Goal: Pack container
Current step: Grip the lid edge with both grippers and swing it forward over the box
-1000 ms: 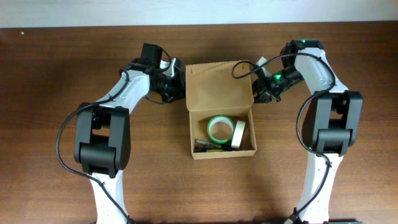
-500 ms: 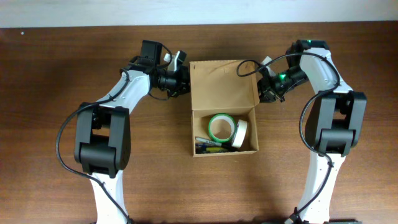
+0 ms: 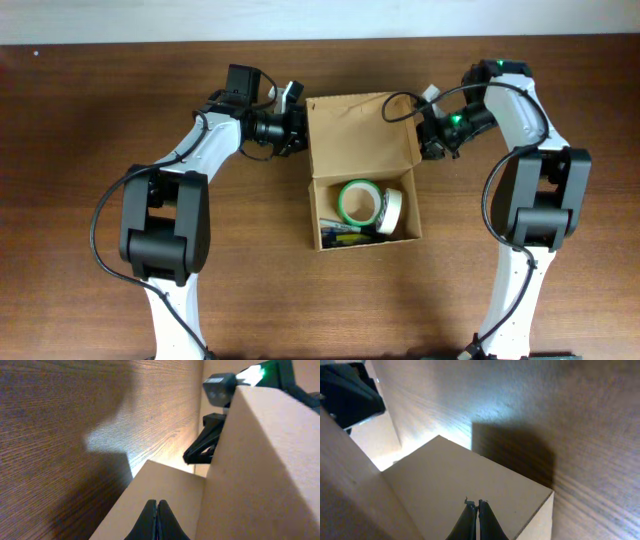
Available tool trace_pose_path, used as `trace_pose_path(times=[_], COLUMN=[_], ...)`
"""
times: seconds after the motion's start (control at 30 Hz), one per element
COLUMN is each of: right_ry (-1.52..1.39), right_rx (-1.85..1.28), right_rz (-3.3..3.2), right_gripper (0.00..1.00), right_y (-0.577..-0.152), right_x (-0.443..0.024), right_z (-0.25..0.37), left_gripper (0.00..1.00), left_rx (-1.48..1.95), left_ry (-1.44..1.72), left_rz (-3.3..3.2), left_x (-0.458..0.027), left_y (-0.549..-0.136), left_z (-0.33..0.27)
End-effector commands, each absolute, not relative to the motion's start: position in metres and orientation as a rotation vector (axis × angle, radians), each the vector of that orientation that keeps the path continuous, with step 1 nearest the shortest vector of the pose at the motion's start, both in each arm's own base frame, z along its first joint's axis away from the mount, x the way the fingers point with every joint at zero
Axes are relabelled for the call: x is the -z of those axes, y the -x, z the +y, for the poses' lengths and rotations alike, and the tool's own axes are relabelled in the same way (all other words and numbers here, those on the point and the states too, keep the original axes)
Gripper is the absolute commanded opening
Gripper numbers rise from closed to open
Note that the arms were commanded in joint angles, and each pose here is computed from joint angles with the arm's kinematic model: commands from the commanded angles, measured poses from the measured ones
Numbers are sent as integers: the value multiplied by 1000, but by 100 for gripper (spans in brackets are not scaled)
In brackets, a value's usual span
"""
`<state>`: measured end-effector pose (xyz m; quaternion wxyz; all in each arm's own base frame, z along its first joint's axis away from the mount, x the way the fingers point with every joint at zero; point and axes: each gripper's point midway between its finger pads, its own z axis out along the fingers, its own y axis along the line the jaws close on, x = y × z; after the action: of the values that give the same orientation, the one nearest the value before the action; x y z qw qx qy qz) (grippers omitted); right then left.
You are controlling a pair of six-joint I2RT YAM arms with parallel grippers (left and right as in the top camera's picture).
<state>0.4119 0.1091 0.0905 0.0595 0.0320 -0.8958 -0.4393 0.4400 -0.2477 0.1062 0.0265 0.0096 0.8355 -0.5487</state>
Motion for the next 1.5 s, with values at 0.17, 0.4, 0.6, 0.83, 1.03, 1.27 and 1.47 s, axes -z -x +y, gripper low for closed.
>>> trace_pose_path(times=[0.17,0.4,0.6,0.83,1.03,1.27,1.47], right_ry=[-155,-146,-114,-50,-78,-201,-299], right_rx=[1437,1435,1423,1392,1429,1289,765], right_rz=[-2822,-2822,-2769,-2677,-2726,-2911,-3122], right_gripper=[5,13,13,12,12,13,14], right_y=[-444,-443,-432,-410,-408,-390,-369], right_x=[-124,-129,-132,-141,-170,-216,-224], right_z=[98,97,98,99,101,94,64], left_gripper=[2,2,2,2,2,2,2], left_rx=[1754,1749,1756,1920,2093,2251,1808], left_ry=[-72,-70,-72,-131,-204,-367,-415], left_rz=[2551,2553,2551,2494,2427,2355,2545], left_x=[-116,-116,-117,-134,-152,-170,-141], left_y=[-439,-440,-439,-428,-413,-386,-381], left_z=[-255,-255,-255,-261,-268,-291,-305])
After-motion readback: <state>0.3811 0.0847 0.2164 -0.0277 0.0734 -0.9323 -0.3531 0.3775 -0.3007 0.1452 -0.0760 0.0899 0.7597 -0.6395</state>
